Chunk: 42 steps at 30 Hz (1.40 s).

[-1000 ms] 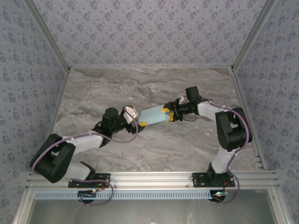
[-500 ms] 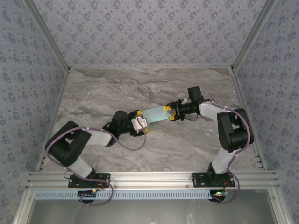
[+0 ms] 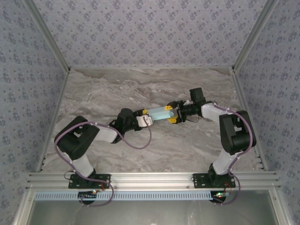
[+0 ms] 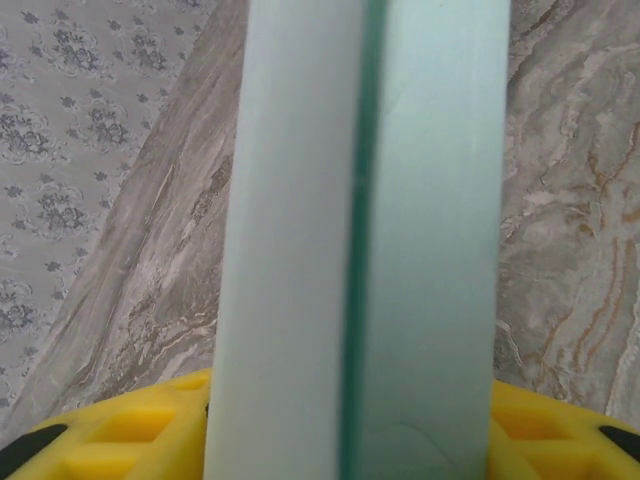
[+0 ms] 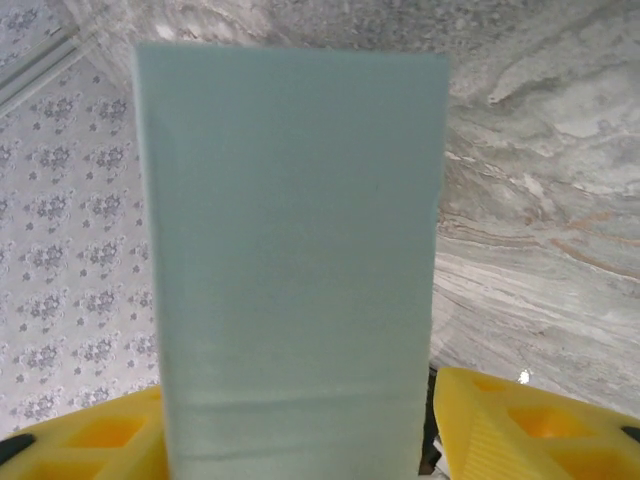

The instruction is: Fold the paper box

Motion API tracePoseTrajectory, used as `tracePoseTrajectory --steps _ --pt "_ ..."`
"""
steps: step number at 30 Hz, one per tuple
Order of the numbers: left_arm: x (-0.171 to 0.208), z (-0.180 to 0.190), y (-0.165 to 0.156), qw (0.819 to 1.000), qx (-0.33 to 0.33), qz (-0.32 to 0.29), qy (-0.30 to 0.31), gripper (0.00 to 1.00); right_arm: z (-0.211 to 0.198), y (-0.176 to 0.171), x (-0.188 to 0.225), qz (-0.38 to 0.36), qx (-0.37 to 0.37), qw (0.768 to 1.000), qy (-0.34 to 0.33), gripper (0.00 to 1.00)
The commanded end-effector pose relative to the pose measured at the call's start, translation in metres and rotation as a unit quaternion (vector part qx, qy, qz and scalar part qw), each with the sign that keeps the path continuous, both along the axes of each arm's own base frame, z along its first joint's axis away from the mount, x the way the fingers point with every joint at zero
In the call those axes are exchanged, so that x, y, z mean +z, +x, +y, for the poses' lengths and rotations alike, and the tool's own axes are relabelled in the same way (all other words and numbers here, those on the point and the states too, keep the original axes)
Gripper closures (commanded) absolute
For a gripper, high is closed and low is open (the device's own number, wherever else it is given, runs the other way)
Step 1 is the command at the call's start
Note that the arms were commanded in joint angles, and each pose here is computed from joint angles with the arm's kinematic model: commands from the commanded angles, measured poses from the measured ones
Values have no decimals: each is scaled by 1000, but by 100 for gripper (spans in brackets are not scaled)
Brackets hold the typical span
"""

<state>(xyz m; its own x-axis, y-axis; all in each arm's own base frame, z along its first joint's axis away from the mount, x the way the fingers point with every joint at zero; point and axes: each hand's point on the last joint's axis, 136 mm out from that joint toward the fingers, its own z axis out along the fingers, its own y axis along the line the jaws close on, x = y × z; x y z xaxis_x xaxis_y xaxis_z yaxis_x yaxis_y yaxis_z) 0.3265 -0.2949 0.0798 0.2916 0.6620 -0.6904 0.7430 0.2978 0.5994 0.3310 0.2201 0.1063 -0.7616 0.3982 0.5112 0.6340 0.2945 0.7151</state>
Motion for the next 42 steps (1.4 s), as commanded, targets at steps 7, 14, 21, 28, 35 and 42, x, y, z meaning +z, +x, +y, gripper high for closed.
tracePoseTrajectory --steps 7,14,21,28,35,42 --pt "15 -2 -13 996 -12 88 30 55 -47 -15 14 -51 -5 997 -56 27" --pt "33 -4 -27 980 -28 190 49 55 -98 -13 38 -256 87 935 -230 27" --pt "35 7 -34 965 -34 252 67 55 -89 -4 51 -459 158 803 -346 34" --pt "15 13 -35 944 -25 307 119 55 -67 -14 56 -612 219 662 -373 37" --pt "11 11 -38 936 -33 331 118 53 -29 -14 60 -668 289 573 -377 34" --pt "4 12 -33 930 -29 348 114 53 -20 6 55 -652 315 565 -396 51"
